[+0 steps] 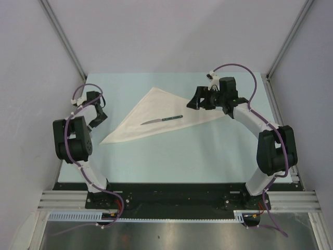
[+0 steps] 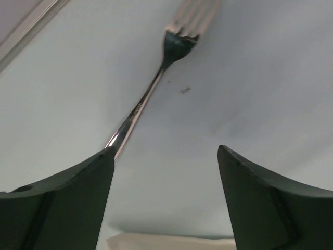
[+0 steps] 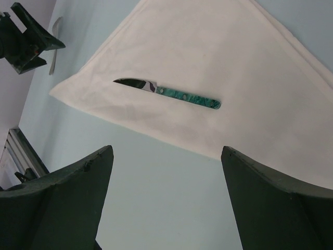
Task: Fold the napkin, place the utensils inside, and roll it up
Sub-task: Grab a utensil with the left arm
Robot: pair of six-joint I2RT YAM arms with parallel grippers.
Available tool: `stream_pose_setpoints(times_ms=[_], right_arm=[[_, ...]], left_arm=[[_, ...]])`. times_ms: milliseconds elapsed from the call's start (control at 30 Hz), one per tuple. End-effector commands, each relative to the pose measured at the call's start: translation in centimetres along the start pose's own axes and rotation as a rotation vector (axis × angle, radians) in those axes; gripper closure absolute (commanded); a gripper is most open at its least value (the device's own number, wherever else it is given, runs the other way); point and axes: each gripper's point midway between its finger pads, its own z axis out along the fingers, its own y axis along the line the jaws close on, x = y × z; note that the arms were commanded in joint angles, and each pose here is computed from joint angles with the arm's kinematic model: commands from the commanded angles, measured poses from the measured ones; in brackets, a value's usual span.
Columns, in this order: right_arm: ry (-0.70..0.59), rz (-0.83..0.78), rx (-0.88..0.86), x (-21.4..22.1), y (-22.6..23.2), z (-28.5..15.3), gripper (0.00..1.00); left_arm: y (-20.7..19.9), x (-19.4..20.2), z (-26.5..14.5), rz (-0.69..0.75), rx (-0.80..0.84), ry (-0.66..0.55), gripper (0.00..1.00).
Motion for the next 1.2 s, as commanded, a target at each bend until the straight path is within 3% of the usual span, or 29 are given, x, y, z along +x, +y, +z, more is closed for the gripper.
stream_pose_setpoints(times_ms=[0,100,167,700,1000,1167], right_arm=[[-0.022,-0.016,-0.019,-0.6,0.2,-0.2,0.1],[-0.026,-0.014,-0.029,-0.7,0.4,-0.2,0.1],[-0.03,-0.017,-0.032,-0.9,0.6,-0.3,0.1],[-0.021,-0.015,-0.039,-0.5,0.4,-0.5,0.1],[-0.022,-0.016,-0.037,-0.5,0.3,-0.9,0.1],[-0.023,-0.022,-0.03,-0.5,0.2,-1.3,0.1]], left_arm=[[2.8,-0.2,-2.3,-0.222,-0.035,-0.018,0.1],[4.3,-0.2,-2.4,-0.41,-0.017,-0.037,0.1],[4.3,-0.6,-2.5,-0.452,0.003,-0.057,0.09],[2.4,-0.3,-1.4,-0.492,0.028,0.006,0.11],[2.9,-0.4,-1.4,-0.55,-0.056,-0.051,0.0],[3.0,-0.5,-1.5,-0.606,-0.098,-0.096,0.0]])
